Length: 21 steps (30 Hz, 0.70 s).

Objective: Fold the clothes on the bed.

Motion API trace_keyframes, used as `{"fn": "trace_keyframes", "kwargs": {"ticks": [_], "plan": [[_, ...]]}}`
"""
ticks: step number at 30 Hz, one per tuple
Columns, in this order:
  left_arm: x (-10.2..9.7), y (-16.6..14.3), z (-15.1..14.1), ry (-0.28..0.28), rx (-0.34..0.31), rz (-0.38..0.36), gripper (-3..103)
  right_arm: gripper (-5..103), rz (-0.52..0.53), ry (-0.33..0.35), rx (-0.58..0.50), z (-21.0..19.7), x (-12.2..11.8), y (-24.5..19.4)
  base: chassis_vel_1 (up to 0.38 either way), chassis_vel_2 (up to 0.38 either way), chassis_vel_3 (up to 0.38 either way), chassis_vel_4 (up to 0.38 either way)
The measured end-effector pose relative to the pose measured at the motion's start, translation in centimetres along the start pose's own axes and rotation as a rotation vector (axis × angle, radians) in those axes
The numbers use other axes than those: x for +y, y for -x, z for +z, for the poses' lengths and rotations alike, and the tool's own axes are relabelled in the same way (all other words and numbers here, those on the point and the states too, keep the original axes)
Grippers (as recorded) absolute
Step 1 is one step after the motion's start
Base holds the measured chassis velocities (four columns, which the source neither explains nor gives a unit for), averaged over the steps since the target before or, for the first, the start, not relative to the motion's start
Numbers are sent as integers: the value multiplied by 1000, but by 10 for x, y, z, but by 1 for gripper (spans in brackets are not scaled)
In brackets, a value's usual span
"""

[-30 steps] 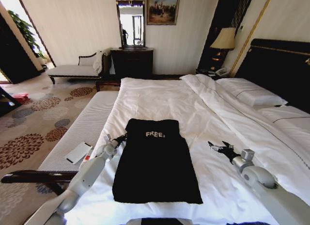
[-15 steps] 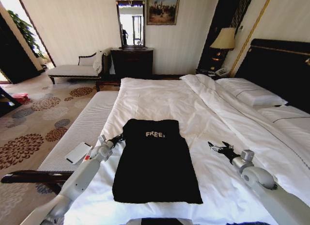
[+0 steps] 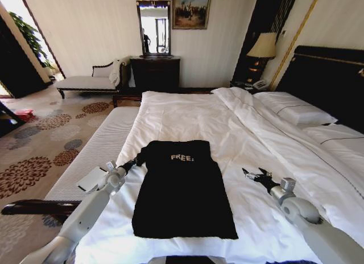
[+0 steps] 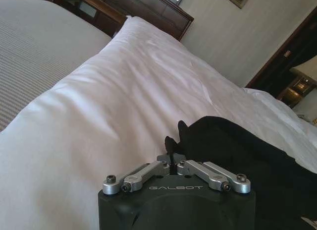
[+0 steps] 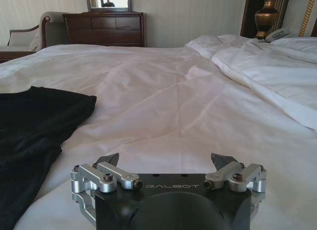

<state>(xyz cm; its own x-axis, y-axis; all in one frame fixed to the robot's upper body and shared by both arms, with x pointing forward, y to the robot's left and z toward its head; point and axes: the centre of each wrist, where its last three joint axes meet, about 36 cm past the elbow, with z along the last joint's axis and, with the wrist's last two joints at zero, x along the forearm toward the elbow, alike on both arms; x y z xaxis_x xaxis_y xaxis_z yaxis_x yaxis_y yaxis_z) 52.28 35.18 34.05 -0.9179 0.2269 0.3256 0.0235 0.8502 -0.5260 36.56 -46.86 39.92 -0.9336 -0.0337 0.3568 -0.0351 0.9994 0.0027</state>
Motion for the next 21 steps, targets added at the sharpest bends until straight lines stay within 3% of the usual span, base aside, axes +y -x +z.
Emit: {"fn": "trace_keyframes", "kwargs": {"ticks": [6, 15, 21], "plan": [[1, -3, 5, 10, -25, -25, 1, 100, -2, 0, -2, -1, 0, 1, 0, 0, 0, 0], [1, -10, 23, 77, -79, -34, 1, 100, -10, 0, 3, 1, 0, 0, 0, 0, 0, 0], [-7, 3, 16, 95, -119, -44, 1, 100, -15, 3, 2, 4, 1, -1, 0, 0, 0, 0]]}}
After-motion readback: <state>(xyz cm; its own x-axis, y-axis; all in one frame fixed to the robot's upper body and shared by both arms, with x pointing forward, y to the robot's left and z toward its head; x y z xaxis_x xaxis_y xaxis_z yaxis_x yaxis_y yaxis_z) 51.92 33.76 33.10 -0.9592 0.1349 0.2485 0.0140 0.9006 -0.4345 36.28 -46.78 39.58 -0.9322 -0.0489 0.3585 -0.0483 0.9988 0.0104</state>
